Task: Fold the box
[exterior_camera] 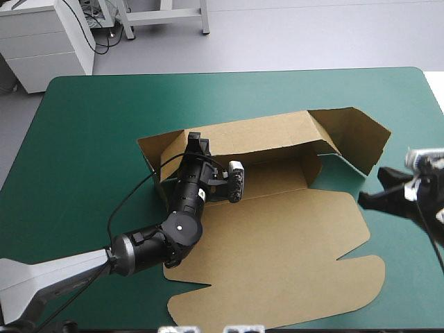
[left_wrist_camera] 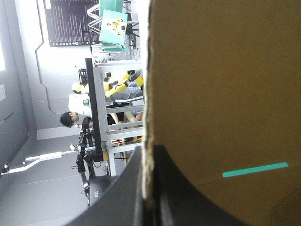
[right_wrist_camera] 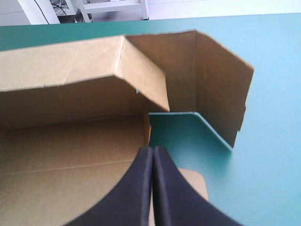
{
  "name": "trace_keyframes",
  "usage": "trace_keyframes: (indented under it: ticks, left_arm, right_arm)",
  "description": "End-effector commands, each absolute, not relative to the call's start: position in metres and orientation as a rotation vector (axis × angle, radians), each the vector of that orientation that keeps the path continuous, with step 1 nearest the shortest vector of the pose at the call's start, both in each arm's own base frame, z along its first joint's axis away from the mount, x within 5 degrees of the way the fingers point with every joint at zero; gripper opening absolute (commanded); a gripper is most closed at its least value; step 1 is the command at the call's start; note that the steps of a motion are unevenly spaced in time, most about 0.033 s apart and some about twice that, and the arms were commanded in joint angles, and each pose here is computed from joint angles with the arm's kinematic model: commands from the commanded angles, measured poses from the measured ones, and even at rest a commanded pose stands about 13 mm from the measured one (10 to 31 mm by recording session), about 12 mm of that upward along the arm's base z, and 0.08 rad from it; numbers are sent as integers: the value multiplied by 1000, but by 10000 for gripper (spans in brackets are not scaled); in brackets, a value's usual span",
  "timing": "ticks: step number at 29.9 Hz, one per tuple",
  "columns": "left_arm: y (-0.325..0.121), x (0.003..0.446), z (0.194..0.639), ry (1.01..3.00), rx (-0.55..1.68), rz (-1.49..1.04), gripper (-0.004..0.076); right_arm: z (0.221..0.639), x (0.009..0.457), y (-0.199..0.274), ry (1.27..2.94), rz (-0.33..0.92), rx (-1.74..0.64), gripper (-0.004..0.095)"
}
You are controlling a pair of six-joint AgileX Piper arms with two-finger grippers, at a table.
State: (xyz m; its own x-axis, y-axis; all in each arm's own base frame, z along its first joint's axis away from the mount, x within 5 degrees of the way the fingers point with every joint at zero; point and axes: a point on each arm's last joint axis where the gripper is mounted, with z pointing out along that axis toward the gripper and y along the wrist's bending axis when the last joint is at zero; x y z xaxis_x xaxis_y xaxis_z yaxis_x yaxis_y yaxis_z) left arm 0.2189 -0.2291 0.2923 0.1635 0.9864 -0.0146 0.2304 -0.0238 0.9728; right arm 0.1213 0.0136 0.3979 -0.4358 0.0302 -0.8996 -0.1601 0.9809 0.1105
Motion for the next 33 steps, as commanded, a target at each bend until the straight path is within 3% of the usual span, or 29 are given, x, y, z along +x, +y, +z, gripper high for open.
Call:
trace_keyframes:
  ticks: [1, 6, 12, 17, 21, 33]
  left_arm:
    - [-227, 217, 322, 1107, 1365, 1044, -8]
    - [-227, 217, 322, 1107, 1365, 1044, -8]
    - [-227, 217, 322, 1106, 1365, 1043, -8]
    - [-228, 217, 322, 1104, 1370, 1037, -8]
    - [-228, 217, 322, 1104, 1370, 1037, -8]
    - [-228, 217, 322, 1108, 1370, 1036, -8]
  right_arm:
    - [437, 163, 10, 1962, 202, -119, -12]
    - [456, 221, 8, 2069, 235, -155, -14]
    - [463, 291, 1, 2079, 242, -150, -14]
    - [448, 347, -3, 2137, 274, -141, -14]
    - [429, 380, 1, 2184, 393, -131, -14]
    - [391, 414, -1, 2276, 442, -115, -14]
